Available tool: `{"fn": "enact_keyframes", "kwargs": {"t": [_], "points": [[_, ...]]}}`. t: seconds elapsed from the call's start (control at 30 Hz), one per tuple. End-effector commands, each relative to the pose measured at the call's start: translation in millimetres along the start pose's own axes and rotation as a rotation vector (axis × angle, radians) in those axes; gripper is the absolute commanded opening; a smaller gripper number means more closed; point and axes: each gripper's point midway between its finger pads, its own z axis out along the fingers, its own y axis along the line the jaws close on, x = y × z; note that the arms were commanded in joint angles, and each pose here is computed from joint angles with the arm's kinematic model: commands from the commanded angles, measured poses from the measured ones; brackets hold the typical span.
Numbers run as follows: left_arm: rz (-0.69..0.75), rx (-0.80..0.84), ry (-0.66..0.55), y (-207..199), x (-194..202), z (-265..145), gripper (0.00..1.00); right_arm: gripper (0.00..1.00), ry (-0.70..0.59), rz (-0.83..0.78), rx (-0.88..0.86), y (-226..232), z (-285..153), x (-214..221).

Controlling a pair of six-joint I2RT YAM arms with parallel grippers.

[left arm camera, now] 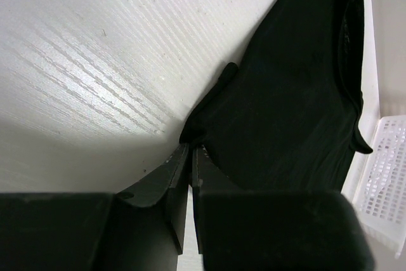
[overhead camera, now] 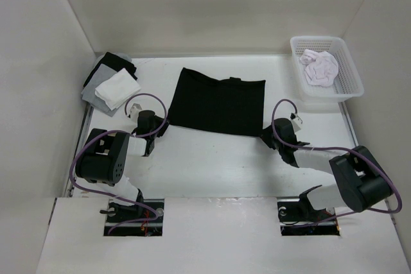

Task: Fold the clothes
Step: Fold the tank top

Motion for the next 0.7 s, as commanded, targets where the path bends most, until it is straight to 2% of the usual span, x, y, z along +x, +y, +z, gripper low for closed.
{"fn": "enact_keyframes", "kwargs": {"t": [0.0, 0.07, 0.17, 0.33, 0.47, 0.67], "points": [[-0.014, 0.062, -0.034, -18.9, -9.3, 1.6, 0.04, 0.34, -0.032, 0.032, -0.036, 13.0, -3.7, -7.5], [-0.012, 0.062, -0.034, -19.1, -8.6, 1.5, 0.04, 0.39, -0.029, 0.031, -0.034, 9.7, -7.1, -6.6], [-0.012, 0.063, -0.035, -19.4, -8.8, 0.9, 0.04, 0.39, -0.015, 0.028, -0.029, 8.3, -8.9, -4.2], [-0.013, 0.07, -0.038, -21.9, -10.2, -0.9, 0.04, 0.32, 0.01, 0.025, -0.023, 11.1, -1.0, 1.0], [-0.013, 0.069, -0.043, -21.7, -11.1, -1.1, 0.03, 0.23, 0.023, 0.028, -0.028, 14.1, 6.2, 4.9], [-0.015, 0.073, -0.042, -22.8, -12.0, -0.1, 0.0, 0.0, 0.0, 0.026, -0.043, 21.9, 13.6, 0.6]]}}
